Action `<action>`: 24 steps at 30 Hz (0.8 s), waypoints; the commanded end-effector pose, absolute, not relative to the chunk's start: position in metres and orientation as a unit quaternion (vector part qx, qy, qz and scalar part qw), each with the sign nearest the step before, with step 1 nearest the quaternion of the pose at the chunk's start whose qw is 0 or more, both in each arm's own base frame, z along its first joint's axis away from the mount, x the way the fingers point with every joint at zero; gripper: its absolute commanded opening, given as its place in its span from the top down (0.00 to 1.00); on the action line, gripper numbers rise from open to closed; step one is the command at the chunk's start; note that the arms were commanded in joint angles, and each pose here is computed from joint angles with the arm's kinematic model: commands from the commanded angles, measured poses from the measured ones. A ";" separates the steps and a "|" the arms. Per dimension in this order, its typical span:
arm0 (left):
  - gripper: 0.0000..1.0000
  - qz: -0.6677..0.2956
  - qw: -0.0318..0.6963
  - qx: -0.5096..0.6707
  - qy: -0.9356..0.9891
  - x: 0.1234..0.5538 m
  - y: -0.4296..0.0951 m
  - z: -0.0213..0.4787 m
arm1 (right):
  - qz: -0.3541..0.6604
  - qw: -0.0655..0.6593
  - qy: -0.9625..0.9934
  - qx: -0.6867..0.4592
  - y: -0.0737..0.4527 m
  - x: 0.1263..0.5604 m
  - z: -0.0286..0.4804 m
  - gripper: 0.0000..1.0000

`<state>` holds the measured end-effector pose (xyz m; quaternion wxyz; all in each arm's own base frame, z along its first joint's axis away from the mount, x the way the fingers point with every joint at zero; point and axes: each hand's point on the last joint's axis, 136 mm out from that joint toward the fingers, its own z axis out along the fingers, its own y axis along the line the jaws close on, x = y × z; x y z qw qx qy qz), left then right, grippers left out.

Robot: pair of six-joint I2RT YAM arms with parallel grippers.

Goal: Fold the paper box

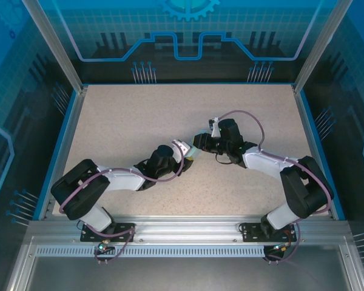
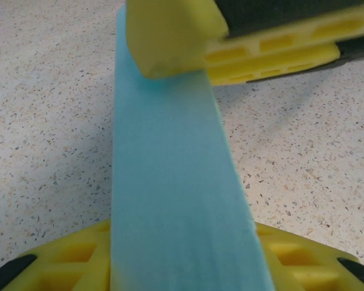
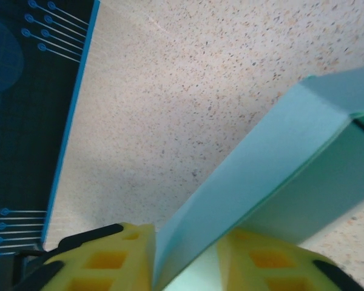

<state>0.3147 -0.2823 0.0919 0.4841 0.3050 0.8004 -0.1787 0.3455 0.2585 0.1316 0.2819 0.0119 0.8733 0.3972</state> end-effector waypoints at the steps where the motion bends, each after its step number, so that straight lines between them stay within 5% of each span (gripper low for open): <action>1: 0.61 -0.186 0.506 0.324 0.778 0.315 -0.286 0.110 | 0.368 0.315 0.874 -0.026 0.249 0.349 0.154 0.57; 9: 0.64 -0.224 0.513 0.311 0.768 0.328 -0.270 0.144 | 0.294 0.402 0.862 -0.098 0.210 0.359 0.208 0.43; 24: 0.68 -0.271 0.442 0.383 0.765 0.323 -0.251 0.199 | 0.238 0.478 0.751 -0.389 0.207 0.379 0.262 0.40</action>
